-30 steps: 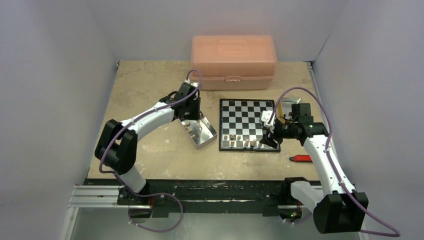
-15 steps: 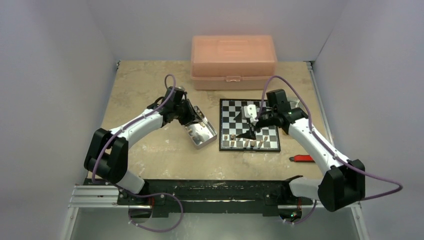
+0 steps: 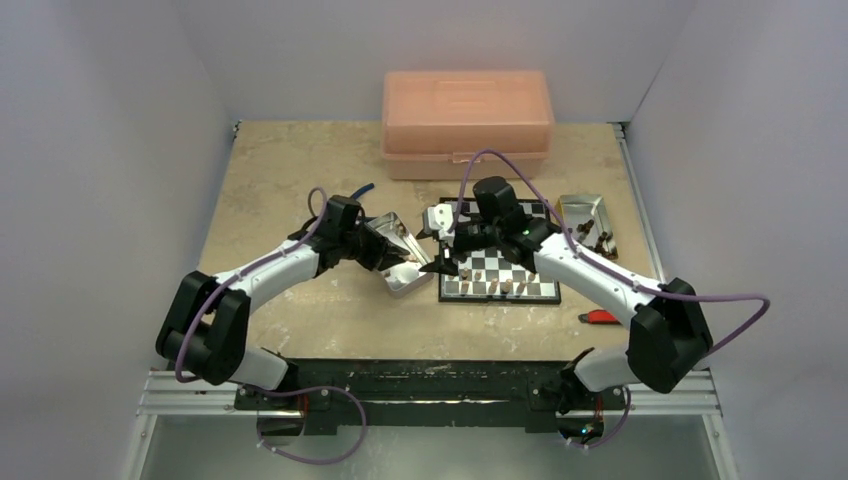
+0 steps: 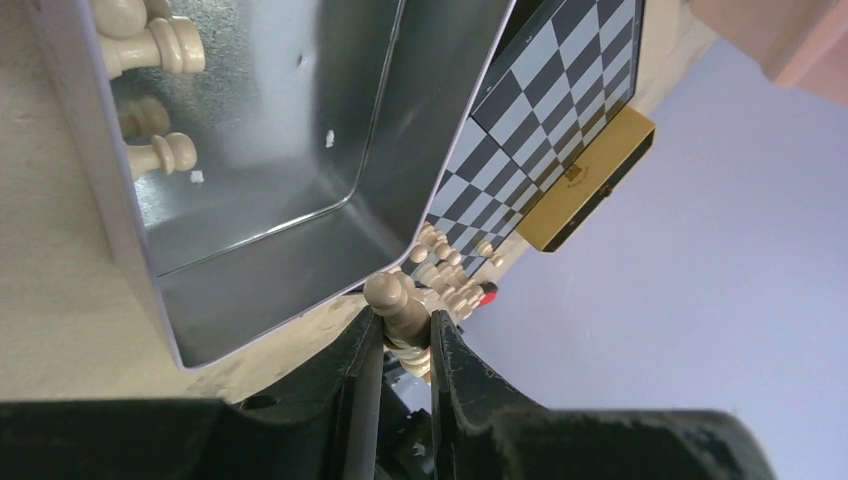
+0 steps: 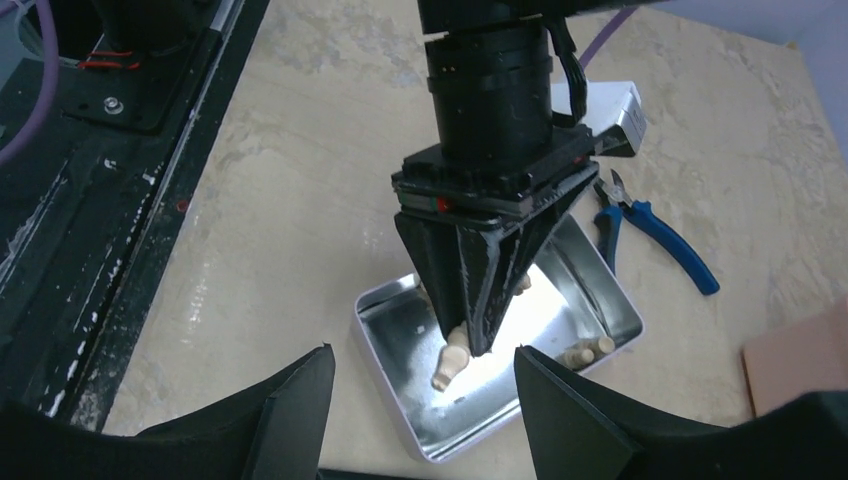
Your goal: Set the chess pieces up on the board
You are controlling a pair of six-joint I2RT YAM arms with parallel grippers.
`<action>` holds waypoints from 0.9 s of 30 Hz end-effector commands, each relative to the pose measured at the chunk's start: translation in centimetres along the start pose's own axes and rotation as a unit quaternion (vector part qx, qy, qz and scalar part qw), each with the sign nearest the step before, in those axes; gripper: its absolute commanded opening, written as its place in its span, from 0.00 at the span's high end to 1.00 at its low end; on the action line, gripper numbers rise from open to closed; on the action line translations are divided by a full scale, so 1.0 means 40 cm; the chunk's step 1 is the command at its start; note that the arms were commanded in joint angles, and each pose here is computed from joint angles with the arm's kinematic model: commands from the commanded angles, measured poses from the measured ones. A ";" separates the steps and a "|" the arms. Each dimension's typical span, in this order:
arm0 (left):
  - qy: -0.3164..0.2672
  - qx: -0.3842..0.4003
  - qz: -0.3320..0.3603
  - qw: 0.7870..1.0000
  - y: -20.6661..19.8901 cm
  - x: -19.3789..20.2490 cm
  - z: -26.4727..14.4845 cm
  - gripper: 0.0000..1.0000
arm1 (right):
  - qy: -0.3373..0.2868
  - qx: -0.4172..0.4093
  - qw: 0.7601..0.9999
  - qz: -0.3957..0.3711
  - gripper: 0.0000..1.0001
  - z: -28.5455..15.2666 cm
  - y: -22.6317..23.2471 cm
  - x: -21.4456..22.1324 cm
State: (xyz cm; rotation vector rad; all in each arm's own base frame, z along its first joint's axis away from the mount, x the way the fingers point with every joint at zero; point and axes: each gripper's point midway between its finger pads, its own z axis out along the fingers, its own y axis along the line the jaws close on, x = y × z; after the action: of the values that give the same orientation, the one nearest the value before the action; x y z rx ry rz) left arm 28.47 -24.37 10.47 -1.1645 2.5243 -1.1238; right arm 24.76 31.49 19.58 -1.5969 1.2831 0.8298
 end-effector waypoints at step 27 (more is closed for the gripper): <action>0.031 0.113 -0.071 0.991 -0.089 0.025 -0.029 1.00 | 0.058 0.119 0.991 0.017 0.60 0.078 -0.076 0.075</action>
State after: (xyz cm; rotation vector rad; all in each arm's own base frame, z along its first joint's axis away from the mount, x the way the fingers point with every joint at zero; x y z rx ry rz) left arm 29.28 -25.51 12.62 -1.3057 2.3456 -1.3815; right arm 27.53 33.23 15.26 -1.5035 1.4546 0.6310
